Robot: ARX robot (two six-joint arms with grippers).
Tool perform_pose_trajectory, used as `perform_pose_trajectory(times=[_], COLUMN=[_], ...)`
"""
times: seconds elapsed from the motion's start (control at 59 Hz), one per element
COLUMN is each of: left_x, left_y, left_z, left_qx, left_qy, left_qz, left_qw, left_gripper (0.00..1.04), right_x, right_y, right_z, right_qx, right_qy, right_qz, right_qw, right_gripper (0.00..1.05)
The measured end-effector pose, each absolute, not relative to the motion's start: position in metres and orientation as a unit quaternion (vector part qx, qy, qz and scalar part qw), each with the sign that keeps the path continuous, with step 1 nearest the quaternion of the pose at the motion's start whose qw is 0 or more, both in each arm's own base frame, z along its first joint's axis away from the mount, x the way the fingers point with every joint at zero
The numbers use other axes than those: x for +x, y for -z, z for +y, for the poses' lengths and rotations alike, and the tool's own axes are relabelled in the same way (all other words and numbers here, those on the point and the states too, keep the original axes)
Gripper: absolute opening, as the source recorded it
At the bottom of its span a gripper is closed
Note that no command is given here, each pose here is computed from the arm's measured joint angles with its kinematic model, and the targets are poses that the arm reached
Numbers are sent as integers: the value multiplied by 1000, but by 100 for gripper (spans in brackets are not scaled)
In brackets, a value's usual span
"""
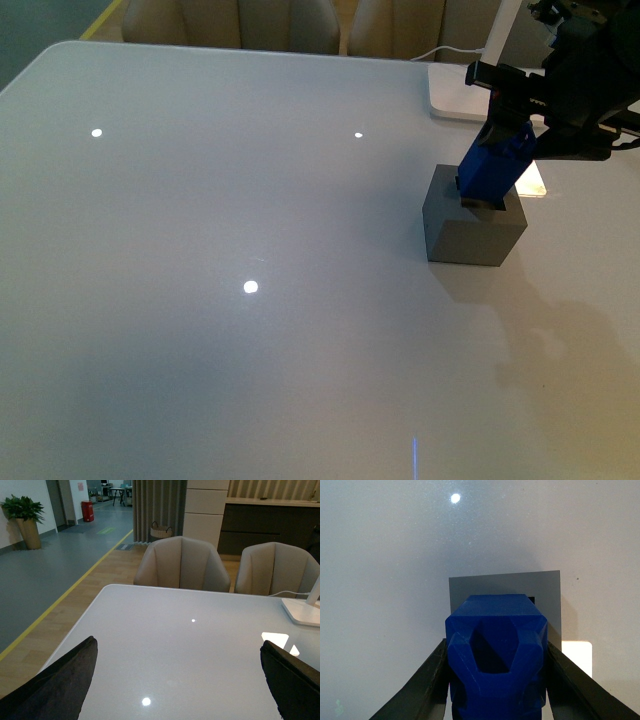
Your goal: Insert blue part into gray base
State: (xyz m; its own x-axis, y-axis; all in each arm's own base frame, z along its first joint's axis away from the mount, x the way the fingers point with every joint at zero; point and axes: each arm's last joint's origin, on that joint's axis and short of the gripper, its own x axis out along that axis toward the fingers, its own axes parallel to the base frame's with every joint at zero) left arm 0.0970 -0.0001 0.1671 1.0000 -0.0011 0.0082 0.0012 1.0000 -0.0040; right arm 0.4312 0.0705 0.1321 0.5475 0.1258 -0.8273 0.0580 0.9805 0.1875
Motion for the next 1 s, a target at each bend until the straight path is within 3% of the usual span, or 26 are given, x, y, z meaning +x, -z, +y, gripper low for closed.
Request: perform_pose_trajectory(times=[0.864,1.0], left_x=[97,97], left_y=[-167,-167], left_z=[0,0], left_qx=[-2,-2], left_qy=[0,0], left_qz=[-4,-4], left_qw=[1000,1000], left_gripper=[97,97], right_x=[430,429], right_y=[-125,-120], right_z=[68,69], right_qx=[95,91], right_qy=[-6,-3], right_qz=[495,502], right_qw=[864,860], right_gripper=[45,69])
